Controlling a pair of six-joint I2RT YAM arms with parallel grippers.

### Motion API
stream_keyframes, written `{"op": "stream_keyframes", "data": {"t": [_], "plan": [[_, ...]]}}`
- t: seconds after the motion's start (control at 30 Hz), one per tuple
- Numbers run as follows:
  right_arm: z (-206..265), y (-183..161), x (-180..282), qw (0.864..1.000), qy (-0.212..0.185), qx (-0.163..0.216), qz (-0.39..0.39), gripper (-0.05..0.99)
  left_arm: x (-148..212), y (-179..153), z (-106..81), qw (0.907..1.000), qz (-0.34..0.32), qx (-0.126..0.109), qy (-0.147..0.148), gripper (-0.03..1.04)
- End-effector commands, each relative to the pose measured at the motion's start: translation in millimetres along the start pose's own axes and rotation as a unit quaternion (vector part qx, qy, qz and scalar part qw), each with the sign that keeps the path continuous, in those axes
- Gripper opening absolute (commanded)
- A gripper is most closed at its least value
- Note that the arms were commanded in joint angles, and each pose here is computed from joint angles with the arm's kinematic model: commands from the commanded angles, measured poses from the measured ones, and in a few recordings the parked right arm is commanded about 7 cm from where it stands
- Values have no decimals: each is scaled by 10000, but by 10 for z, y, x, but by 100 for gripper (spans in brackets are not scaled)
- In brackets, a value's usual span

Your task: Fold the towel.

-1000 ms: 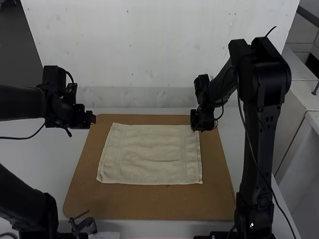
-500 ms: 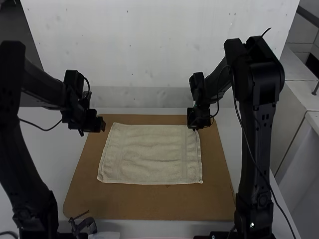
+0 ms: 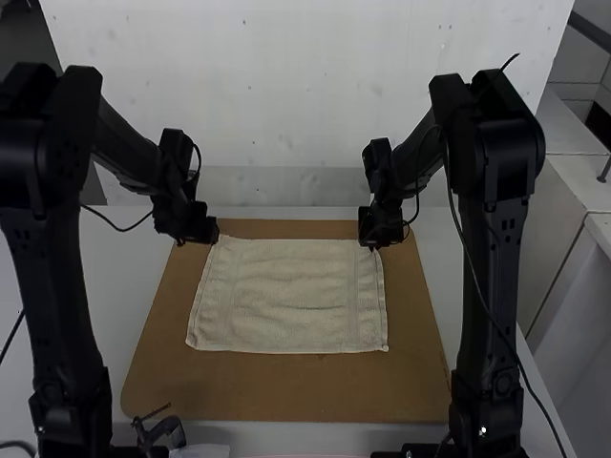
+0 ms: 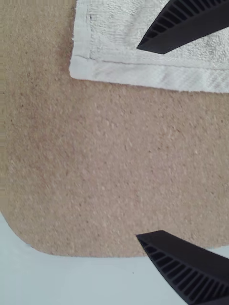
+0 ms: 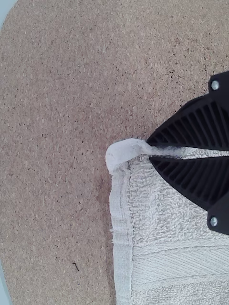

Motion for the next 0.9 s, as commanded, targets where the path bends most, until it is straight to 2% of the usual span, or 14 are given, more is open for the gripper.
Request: {"op": "stream_keyframes", "data": {"t": [0.0, 0.1, 0.23, 0.3, 0.37, 0.43, 0.53, 0.63, 0.67, 0.7, 0.87], "plan": [[-59, -337, -286, 9985, -222, 25, 497, 1, -29, 138, -174, 9999, -74, -60, -36, 95], [-67, -352, -303, 9983, -256, 31, 515, 1, -91, 144, -231, 9999, 1, -99, -62, 95], [-91, -350, -318, 9981, -339, 52, 510, 1, -206, 97, -279, 9996, 246, -126, -73, 89], [-87, -357, -318, 9981, -345, 68, 516, 1, -280, 37, -296, 9990, 428, -135, -63, 77], [-98, -369, -307, 9979, -388, 79, 516, 1, -353, -56, -345, 9974, 687, -116, -204, 53], [-105, -360, -296, 9980, -389, 70, 502, 1, -426, -143, -374, 9957, 889, -127, -223, 36], [-139, -343, -286, 9980, -408, 46, 483, 1, -464, -255, -487, 9913, 1176, -48, -584, 29], [-178, -315, -264, 9981, -422, 6, 451, 1, -458, -289, -528, 9900, 1234, 9, -682, 12], [-178, -322, -265, 9981, -422, 15, 459, 1, -453, -300, -544, 9899, 1241, -14, -682, 4], [-180, -331, -263, 9980, -423, 16, 466, 1, -451, -322, -556, 9898, 1254, -44, -675, 1], [-215, -290, -257, 9981, -436, -26, 427, 1, -384, -256, -568, 9915, 1120, -51, -653, 1]]}}
Point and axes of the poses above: each hand's point on the last joint's axis, 136 mm out from that joint toward the fingers, its own x axis back along the fingers, its own z axis along the line the jaws close on, y = z × x, the point moved 2 cm from there along x, back along the fingers, and after that the axes turned 5 degrees about x, right-handed, at the moved point
